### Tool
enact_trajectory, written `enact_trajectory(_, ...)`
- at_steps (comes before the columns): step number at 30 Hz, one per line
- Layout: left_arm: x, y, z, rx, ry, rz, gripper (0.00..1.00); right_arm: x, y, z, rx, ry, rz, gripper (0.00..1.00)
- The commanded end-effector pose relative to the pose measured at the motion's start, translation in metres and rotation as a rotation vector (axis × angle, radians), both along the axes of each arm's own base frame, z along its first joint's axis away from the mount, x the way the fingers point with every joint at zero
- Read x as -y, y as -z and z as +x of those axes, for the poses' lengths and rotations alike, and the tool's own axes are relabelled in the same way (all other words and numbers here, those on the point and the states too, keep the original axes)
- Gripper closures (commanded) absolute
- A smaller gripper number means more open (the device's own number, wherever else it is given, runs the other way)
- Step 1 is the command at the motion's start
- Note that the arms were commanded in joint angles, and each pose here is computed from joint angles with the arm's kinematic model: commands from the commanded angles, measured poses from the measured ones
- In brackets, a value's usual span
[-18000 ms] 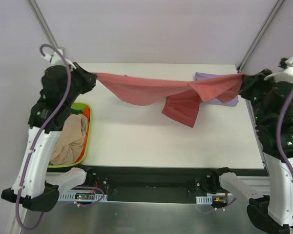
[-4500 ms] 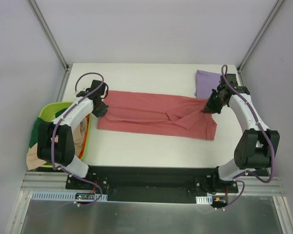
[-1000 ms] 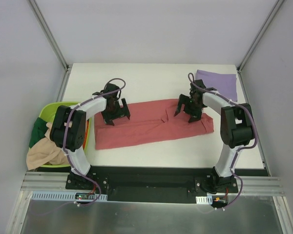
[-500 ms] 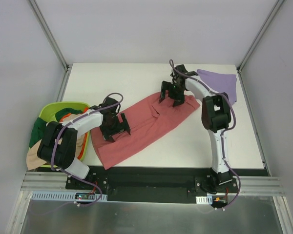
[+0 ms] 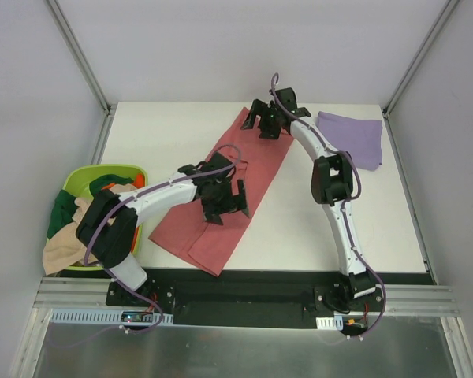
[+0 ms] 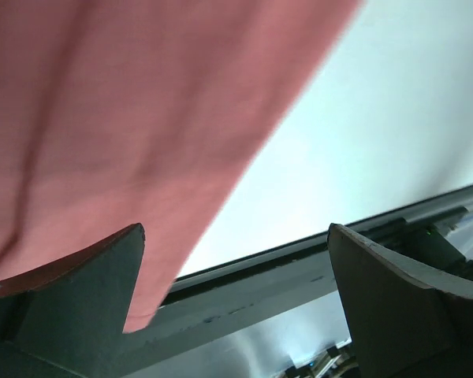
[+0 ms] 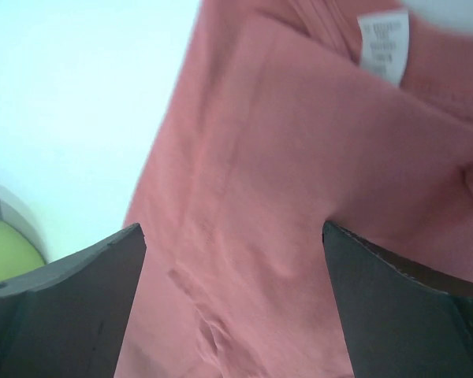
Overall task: Fold and stack the t-shirts
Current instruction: Rotate the tshirt 85 degrees
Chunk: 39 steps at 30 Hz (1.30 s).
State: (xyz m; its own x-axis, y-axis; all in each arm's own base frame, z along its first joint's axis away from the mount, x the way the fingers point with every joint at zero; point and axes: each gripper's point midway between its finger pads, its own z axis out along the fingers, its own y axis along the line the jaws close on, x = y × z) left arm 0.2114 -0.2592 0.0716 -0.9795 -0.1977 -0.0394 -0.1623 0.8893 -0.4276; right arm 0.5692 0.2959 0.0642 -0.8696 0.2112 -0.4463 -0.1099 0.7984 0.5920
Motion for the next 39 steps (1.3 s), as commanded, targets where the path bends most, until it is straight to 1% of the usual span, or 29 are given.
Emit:
enact_trajectory(1,0.043,-0.021,0.01,0.066,0.059,-0.04,0.01,-0.017,-0.083,0.032,0.23,-0.002,0.123,0.04)
enact_trajectory(3,0.042,-0.032,0.019,0.127,0.054,-0.032,0.01,-0.01,-0.105,0.017,0.25,-0.052,0.08,0.04)
enact_trajectory(5,0.033,-0.043,0.031,0.217,0.043,0.0,0.01,0.002,-0.121,-0.002,0.263,-0.078,0.02,0.04)
enact_trajectory(7,0.021,-0.054,0.04,0.305,0.06,0.037,0.01,0.018,-0.124,-0.028,0.227,-0.078,-0.051,0.04)
enact_trajectory(9,0.001,-0.053,0.045,0.326,0.058,0.083,0.01,0.033,-0.122,-0.058,0.17,-0.087,-0.108,0.04)
enact_trajectory(12,-0.041,-0.026,0.049,0.276,0.001,0.161,0.01,0.044,-0.1,-0.109,0.055,-0.116,-0.206,0.04)
enact_trajectory(14,-0.059,-0.006,0.045,0.184,-0.008,0.145,0.01,0.045,-0.072,-0.146,-0.033,-0.142,-0.248,0.04)
enact_trajectory(15,-0.068,0.002,0.044,0.157,-0.029,0.148,0.01,0.04,-0.065,-0.157,-0.05,-0.156,-0.243,0.04)
enact_trajectory(17,-0.084,0.015,0.045,0.142,-0.056,0.201,0.01,0.024,-0.053,-0.177,-0.08,-0.189,-0.213,0.04)
enact_trajectory(19,-0.089,0.023,0.04,0.126,-0.06,0.216,0.01,0.011,-0.038,-0.189,-0.107,-0.224,-0.207,0.04)
enact_trajectory(23,-0.081,0.032,0.032,0.092,-0.053,0.161,0.01,-0.002,-0.009,-0.194,-0.175,-0.246,-0.227,0.04)
enact_trajectory(28,-0.071,0.046,0.019,0.027,-0.048,0.102,0.01,0.001,0.022,-0.179,-0.229,-0.21,-0.26,0.04)
enact_trajectory(33,-0.051,0.05,0.013,-0.024,-0.039,0.03,0.01,0.017,0.041,-0.151,-0.265,-0.143,-0.259,0.04)
enact_trajectory(39,0.001,0.033,0.028,-0.007,0.037,-0.089,0.01,0.041,0.056,-0.099,-0.285,-0.07,-0.231,0.04)
